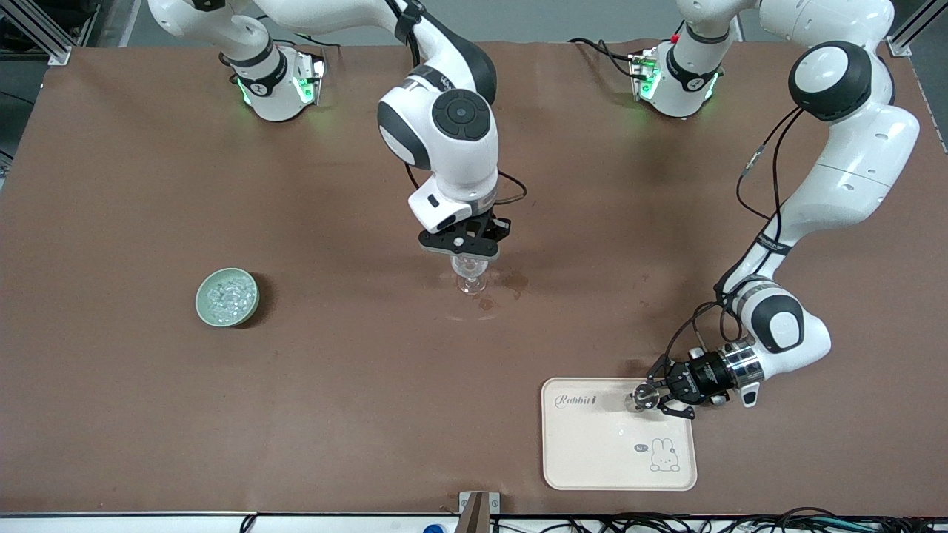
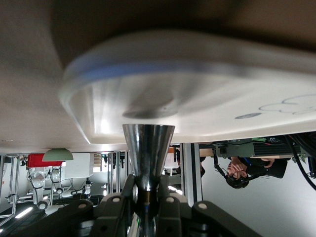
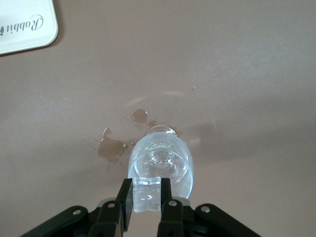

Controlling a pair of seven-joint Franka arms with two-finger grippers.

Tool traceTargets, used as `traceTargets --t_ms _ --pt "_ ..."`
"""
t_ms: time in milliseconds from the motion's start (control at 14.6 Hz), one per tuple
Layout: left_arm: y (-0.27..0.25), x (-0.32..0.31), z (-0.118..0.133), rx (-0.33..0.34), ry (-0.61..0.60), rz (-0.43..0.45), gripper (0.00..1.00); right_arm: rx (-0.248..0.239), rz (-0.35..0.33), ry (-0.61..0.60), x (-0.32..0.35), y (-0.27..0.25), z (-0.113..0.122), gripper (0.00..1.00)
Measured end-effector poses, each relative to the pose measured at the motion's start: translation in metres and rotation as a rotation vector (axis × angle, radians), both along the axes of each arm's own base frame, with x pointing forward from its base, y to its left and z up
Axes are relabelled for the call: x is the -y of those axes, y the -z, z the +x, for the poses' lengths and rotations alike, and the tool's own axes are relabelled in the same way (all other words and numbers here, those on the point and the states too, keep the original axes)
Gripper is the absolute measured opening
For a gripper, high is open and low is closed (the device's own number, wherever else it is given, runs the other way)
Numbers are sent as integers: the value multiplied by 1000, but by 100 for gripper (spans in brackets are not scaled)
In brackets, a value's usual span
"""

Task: Pour wine and add ice with both arms
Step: 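Open the right gripper over the glass while the left gripper releases the jigger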

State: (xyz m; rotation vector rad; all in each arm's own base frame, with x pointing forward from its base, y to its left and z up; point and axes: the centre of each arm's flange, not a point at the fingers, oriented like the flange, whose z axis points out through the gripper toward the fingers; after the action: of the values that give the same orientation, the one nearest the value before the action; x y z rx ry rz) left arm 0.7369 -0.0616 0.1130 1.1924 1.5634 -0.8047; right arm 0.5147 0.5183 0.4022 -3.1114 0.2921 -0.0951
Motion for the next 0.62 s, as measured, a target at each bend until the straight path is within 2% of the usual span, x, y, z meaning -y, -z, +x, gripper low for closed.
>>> traceTargets --t_ms 69,137,411,617 --pt "2 -1 0 3 1 4 21 6 -6 -2 1 0 1 27" --pt "2 -1 0 5 2 5 21 9 -11 -4 1 0 1 32" --pt "3 -3 0 10 2 11 24 5 -19 -5 1 2 0 69" --pt "5 -7 -1 12 0 18 50 9 -23 0 4 -1 3 97"
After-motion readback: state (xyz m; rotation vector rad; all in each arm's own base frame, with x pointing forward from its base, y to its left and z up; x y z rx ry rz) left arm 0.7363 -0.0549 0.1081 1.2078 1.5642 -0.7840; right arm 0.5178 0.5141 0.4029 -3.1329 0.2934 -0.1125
